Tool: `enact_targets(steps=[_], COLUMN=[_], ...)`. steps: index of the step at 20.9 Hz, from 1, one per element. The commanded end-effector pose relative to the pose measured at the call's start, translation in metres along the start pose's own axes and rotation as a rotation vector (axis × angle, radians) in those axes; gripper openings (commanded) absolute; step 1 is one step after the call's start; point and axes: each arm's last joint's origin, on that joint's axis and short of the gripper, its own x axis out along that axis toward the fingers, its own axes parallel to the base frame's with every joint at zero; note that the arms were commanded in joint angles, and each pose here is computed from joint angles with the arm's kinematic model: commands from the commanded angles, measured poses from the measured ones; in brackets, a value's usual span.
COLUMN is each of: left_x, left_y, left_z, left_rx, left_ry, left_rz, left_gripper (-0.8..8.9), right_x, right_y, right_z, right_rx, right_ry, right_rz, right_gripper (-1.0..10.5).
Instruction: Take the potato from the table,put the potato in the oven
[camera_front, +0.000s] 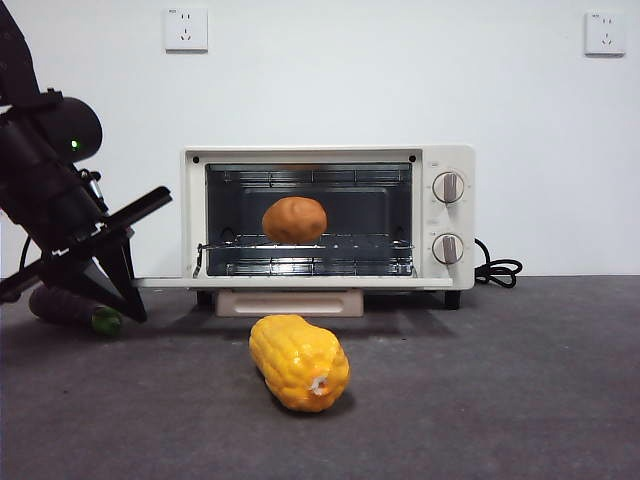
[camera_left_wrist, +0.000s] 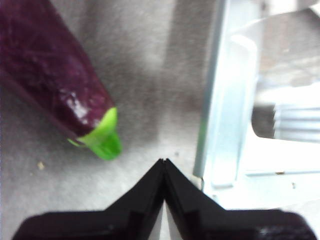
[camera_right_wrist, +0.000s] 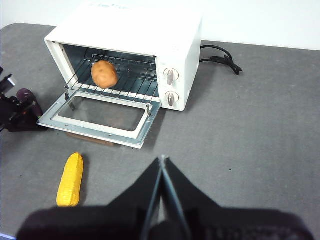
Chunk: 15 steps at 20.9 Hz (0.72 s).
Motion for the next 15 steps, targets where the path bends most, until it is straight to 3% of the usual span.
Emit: enact_targets(steps=[1,15], left_x=[-0.014,-0.053], left_y=[-0.011,-0.029], left_z=[0.001,0.013], left_rx=[0.036,0.015], left_ry=[-0.036,-0.238], left_rz=[-0.077,-0.197], left_gripper=[-0.06,-0.06], right_x=[0.000,0.000], right_y=[0.000,0.000], right_z=[-0.002,-0.002], right_rx=[-0.006,0.012], right_ry=[0.017,0.018], right_rz=[-0.005,-0.006], right_gripper=[-0.1,-0.1])
